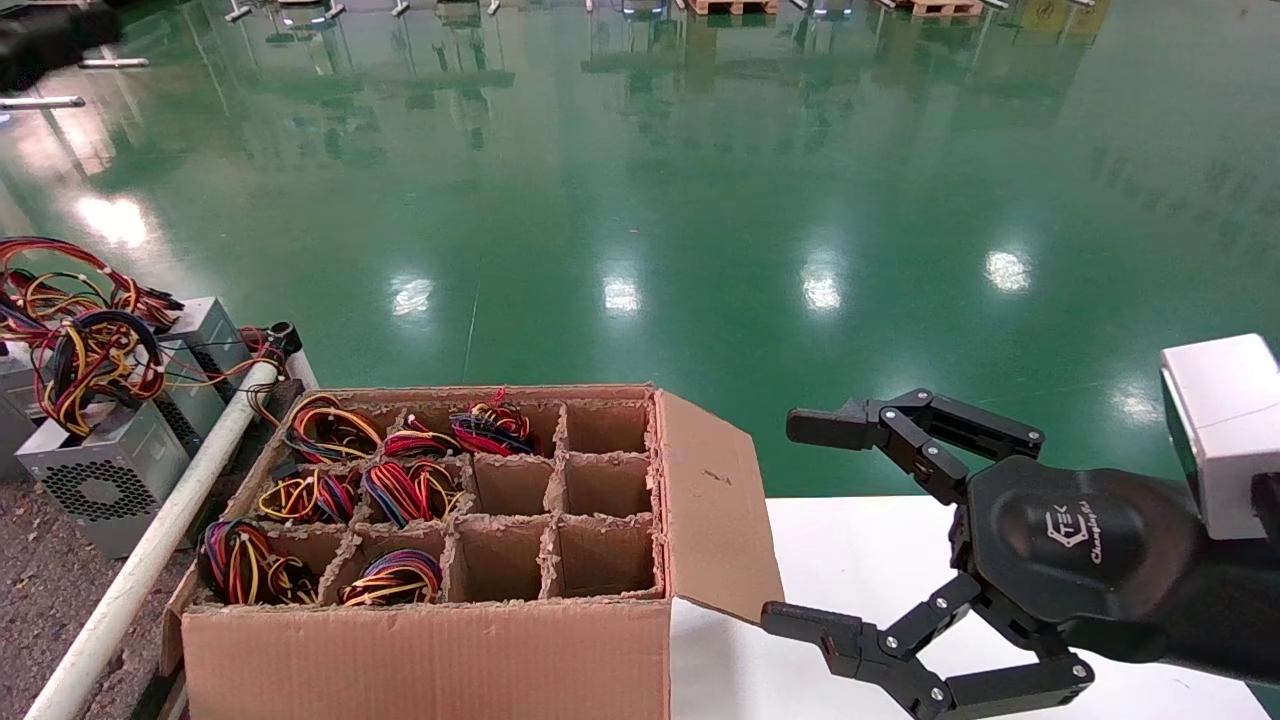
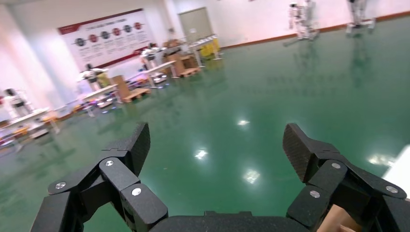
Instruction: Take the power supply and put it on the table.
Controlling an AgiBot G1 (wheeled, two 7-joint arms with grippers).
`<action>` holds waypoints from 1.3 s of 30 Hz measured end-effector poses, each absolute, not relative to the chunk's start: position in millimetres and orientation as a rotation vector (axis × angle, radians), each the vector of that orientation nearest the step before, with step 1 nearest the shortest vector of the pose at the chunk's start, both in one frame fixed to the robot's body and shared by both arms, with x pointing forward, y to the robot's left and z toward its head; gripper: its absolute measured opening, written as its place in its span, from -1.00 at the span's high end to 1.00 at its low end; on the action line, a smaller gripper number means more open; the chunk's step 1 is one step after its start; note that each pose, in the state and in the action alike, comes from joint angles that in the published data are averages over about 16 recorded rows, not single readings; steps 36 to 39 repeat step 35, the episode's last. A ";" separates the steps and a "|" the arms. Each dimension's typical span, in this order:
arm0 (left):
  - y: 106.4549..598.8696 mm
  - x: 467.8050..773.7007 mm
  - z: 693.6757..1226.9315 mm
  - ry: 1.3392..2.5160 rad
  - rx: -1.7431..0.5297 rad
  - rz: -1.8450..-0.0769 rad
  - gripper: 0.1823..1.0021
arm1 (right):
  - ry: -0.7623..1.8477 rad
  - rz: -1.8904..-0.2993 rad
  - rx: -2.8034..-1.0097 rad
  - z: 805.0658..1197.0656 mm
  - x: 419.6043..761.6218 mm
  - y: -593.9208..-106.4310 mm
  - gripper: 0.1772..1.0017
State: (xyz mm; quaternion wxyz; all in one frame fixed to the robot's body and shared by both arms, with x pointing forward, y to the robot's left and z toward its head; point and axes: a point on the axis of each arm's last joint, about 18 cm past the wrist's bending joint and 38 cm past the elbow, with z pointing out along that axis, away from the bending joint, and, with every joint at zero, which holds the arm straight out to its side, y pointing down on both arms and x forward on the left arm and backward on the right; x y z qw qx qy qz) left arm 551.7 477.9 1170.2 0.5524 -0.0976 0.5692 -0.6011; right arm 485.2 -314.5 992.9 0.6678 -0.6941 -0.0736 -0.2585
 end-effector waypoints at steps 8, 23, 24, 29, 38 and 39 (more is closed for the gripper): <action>443.3 552.8 1141.3 1.446 -0.134 -1.469 -1.00 | -0.166 -0.583 -1.566 992.9 485.2 -314.5 -1.00; 371.7 533.5 1072.8 1.666 0.060 -1.601 -1.00 | -0.166 -0.583 -1.566 992.9 485.2 -314.5 -1.00; 366.9 531.0 1067.8 1.681 0.073 -1.612 -1.00 | -0.166 -0.583 -1.566 992.9 485.2 -314.5 -1.00; 345.7 518.0 1045.0 1.753 0.134 -1.663 -1.00 | -0.166 -0.583 -1.566 992.9 485.2 -314.5 -1.00; 332.0 507.5 1029.7 1.802 0.175 -1.699 -1.00 | -0.166 -0.583 -1.566 992.9 485.2 -314.5 -1.00; 332.0 507.5 1029.7 1.802 0.175 -1.699 -1.00 | -0.166 -0.583 -1.566 992.9 485.2 -314.5 -1.00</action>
